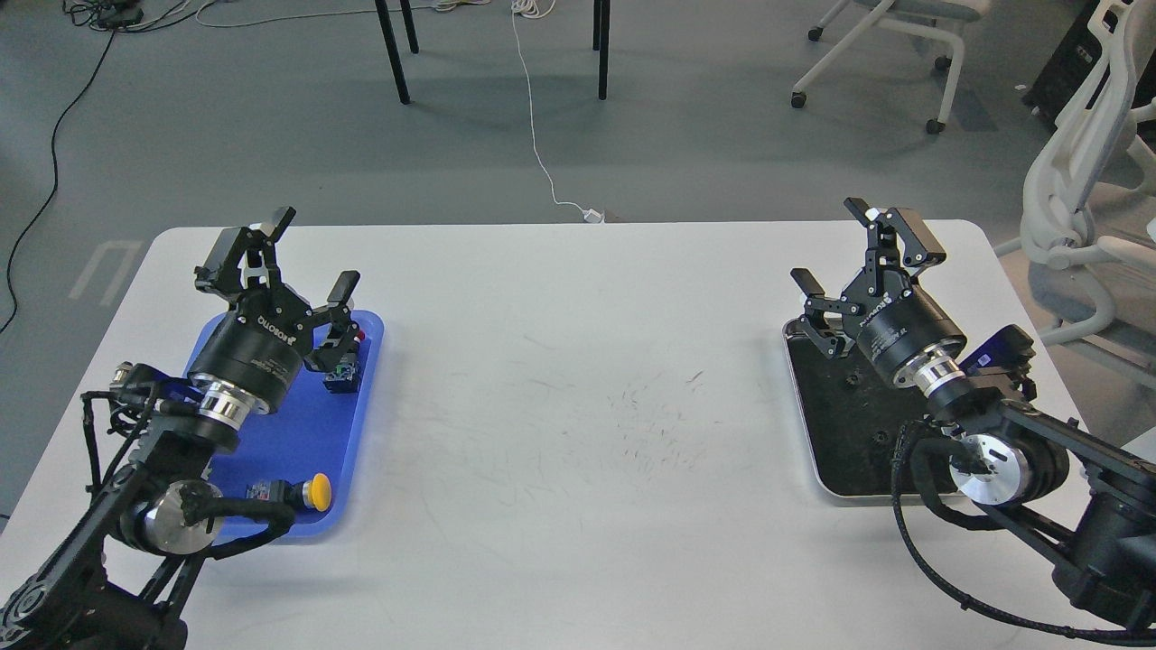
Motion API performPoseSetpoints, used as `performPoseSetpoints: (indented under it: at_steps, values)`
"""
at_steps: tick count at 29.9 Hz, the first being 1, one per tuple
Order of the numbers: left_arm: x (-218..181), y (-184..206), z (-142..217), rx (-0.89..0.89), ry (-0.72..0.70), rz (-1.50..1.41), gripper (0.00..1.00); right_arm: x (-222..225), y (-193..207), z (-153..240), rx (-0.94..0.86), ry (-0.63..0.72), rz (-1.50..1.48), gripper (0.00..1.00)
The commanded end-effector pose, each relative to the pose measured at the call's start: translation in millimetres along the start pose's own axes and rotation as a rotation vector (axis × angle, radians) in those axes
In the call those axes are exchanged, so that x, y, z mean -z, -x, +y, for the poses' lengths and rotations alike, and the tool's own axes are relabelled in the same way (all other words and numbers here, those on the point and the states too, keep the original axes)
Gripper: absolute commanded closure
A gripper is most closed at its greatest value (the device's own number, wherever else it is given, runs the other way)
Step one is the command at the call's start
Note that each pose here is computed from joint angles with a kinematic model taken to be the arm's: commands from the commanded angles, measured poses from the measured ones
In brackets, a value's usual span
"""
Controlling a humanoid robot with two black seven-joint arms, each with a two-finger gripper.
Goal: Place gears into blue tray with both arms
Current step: 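Raise the right gripper and move it over the metal tray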
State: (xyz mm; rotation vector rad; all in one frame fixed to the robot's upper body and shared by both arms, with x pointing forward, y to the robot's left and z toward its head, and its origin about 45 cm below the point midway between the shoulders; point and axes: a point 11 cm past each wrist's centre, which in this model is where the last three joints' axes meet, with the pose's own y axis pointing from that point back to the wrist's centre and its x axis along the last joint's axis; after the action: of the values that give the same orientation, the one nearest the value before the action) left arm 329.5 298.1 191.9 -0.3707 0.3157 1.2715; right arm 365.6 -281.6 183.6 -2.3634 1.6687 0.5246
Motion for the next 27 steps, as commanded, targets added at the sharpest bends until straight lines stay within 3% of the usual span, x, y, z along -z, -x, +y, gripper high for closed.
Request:
performPoseSetpoints:
  at_steps: [1, 16, 22, 27]
  values:
    - [0.1, 0.2, 0.2, 0.003, 0.000, 0.003, 0.02, 0.2, -0.9, 0.0, 0.006, -0.001, -0.003, 0.01]
    - [7.7, 4.7, -1.1, 0.040, -0.043, -0.011, 0.02, 10.8, -4.4, 2.9, 0.026, 0.002, 0.041, 0.01]
    - [4.5, 6.3, -1.5, 0.045, -0.018, -0.012, 0.02, 58.3, -25.9, 10.1, 0.061, -0.012, 0.286, 0.01]
    - [3.7, 5.8, 2.6, 0.044, -0.001, -0.018, 0.02, 102.8, -24.4, 20.6, 0.196, 0.047, 0.602, 0.01]
